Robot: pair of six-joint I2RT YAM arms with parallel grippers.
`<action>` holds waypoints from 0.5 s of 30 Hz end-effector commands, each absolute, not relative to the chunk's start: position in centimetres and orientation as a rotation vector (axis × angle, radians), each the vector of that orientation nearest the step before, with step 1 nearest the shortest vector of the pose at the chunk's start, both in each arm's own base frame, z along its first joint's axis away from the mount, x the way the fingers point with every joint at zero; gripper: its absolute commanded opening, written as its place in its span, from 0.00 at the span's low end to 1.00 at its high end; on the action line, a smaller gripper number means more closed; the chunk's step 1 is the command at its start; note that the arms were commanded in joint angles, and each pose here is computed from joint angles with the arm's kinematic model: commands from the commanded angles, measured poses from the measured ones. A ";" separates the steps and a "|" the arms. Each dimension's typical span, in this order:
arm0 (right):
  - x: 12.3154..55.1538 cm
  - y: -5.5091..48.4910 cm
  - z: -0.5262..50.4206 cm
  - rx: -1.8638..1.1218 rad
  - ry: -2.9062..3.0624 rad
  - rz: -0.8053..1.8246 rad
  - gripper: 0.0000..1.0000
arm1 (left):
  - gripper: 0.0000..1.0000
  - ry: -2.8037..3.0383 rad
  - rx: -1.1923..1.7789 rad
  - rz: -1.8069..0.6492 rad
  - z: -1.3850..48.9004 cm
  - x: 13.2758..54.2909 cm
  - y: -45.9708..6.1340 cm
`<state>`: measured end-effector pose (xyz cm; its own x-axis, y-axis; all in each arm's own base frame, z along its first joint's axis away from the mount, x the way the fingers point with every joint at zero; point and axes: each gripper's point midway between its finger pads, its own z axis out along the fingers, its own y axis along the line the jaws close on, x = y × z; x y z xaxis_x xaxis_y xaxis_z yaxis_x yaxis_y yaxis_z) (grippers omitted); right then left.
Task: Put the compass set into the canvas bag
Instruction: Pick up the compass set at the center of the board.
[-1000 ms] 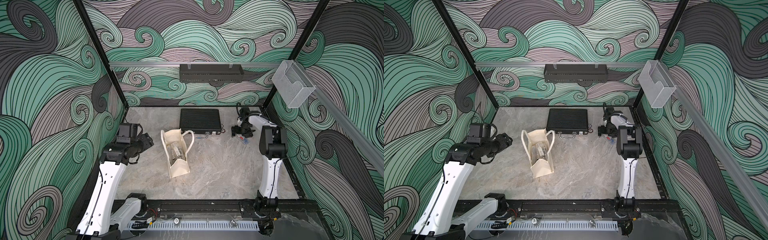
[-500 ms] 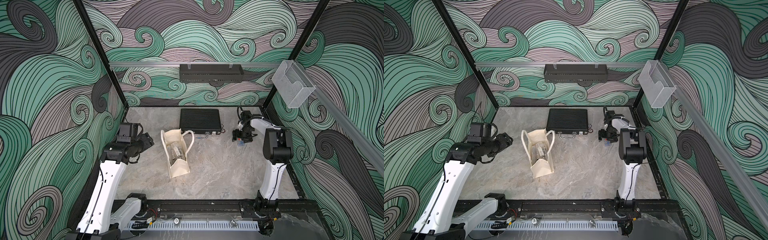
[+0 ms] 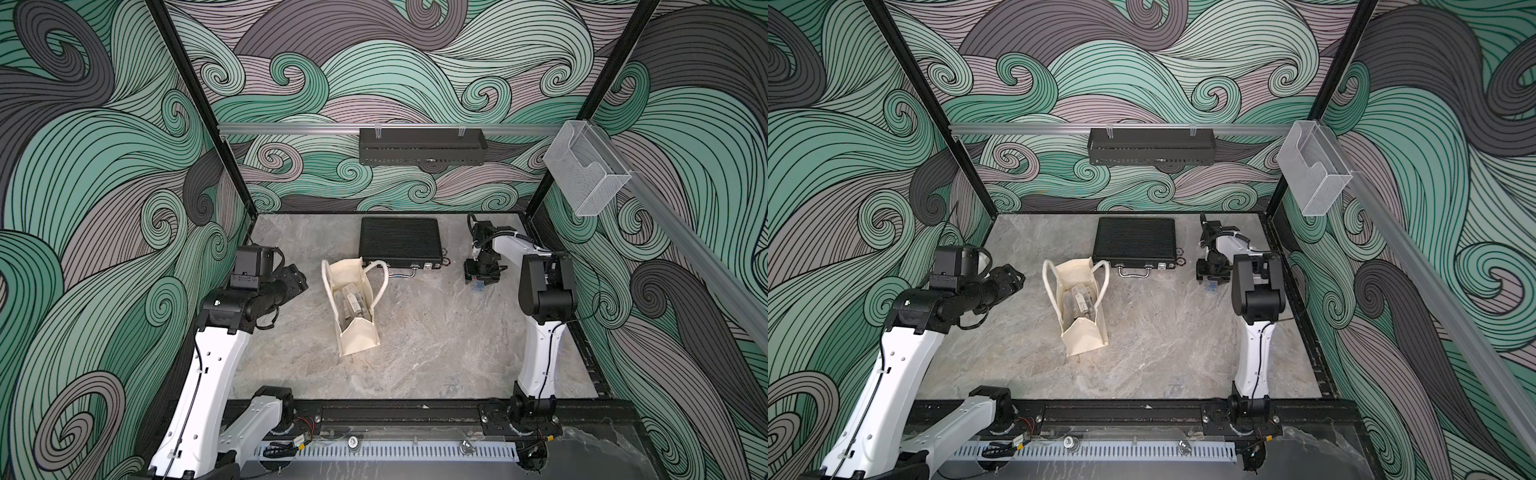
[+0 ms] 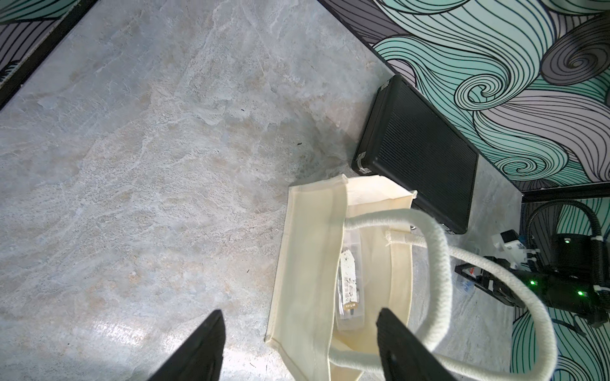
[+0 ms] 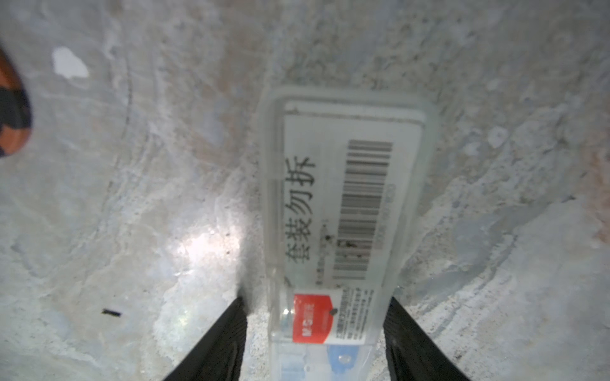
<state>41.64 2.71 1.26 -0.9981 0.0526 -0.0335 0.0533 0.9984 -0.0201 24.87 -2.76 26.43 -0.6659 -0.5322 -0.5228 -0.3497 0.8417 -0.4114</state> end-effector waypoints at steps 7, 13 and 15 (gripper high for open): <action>41.7 2.1 -0.3 0.098 3.136 -0.139 0.53 | 0.73 2.342 -0.637 -0.366 27.5 25.0 -2.7; 41.9 2.5 0.2 0.080 3.119 -0.156 0.46 | 0.73 2.340 -0.632 -0.356 27.3 25.2 -2.7; 42.0 2.5 0.4 0.082 3.109 -0.154 0.45 | 0.73 2.339 -0.628 -0.355 27.3 25.2 -2.7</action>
